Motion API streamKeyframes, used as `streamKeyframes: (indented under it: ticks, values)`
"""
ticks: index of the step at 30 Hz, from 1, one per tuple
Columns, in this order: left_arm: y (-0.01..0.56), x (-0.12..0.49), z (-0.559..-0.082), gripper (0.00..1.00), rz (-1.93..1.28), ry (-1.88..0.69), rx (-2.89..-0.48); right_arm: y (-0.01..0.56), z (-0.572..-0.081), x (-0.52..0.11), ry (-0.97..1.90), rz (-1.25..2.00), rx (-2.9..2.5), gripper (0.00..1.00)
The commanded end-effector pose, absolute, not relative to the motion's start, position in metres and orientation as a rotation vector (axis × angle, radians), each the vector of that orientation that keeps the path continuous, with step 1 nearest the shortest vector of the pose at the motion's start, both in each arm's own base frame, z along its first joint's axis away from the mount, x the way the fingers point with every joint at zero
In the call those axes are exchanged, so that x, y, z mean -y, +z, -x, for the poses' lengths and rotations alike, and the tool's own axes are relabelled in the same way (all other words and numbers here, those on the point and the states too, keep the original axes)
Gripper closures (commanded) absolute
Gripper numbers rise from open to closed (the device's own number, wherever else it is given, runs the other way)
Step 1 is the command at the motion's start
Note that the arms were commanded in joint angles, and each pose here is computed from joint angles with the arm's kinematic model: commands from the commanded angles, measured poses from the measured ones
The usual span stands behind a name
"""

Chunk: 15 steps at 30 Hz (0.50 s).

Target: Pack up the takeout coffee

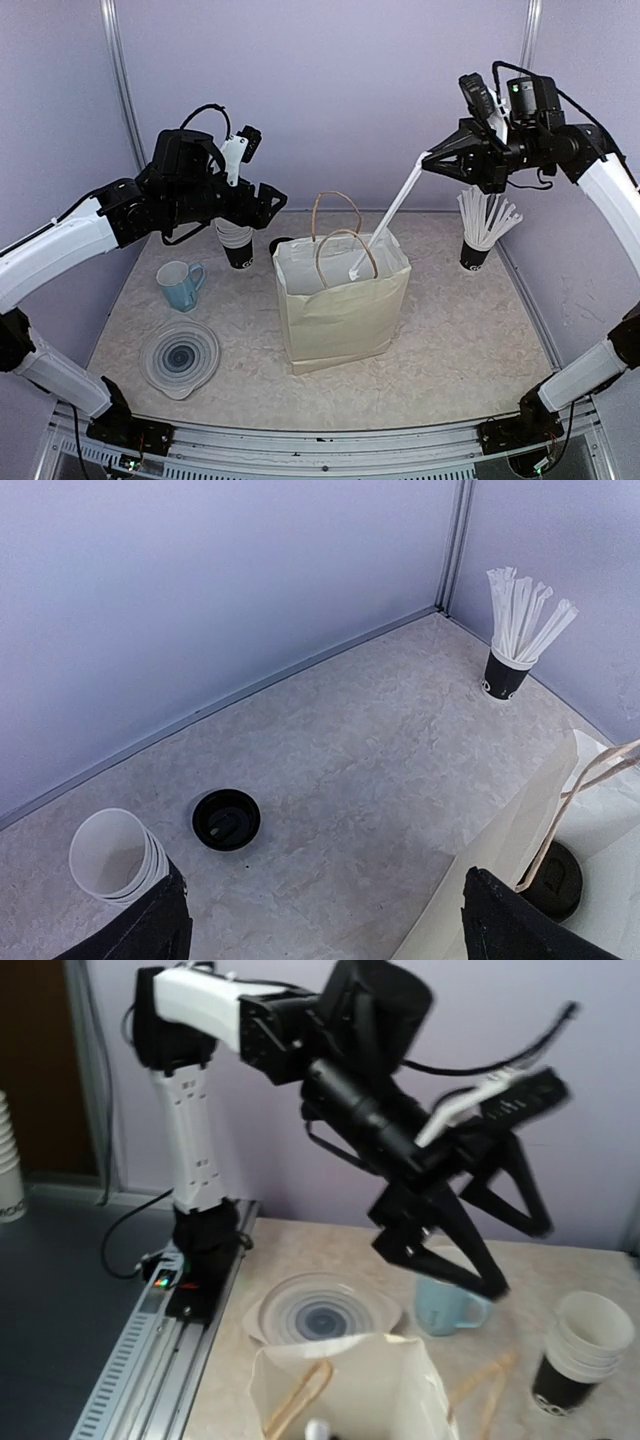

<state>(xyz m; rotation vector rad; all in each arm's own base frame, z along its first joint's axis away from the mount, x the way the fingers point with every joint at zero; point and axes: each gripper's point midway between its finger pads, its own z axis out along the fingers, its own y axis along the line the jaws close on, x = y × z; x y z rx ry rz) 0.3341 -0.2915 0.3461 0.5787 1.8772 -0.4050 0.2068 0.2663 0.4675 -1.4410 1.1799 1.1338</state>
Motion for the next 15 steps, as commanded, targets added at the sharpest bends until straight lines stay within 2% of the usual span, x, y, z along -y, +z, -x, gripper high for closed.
streamKeyframes:
  ticks: [1, 9, 15]
  values:
    - [0.35, 0.284, -0.329, 0.08, -0.55, -0.421, -1.86, 0.45, -0.221, -0.31, 1.132, 1.503, -1.202, 1.0]
    - [0.346, 0.273, -0.323, 0.09, -0.526, -0.409, -1.866, 0.412, -0.219, -0.374, 1.267, 1.594, -1.217, 1.0]
    - [0.343, 0.268, -0.321, 0.08, -0.522, -0.395, -1.868, 0.373, -0.203, -0.392, 1.357, 1.649, -1.256, 1.0]
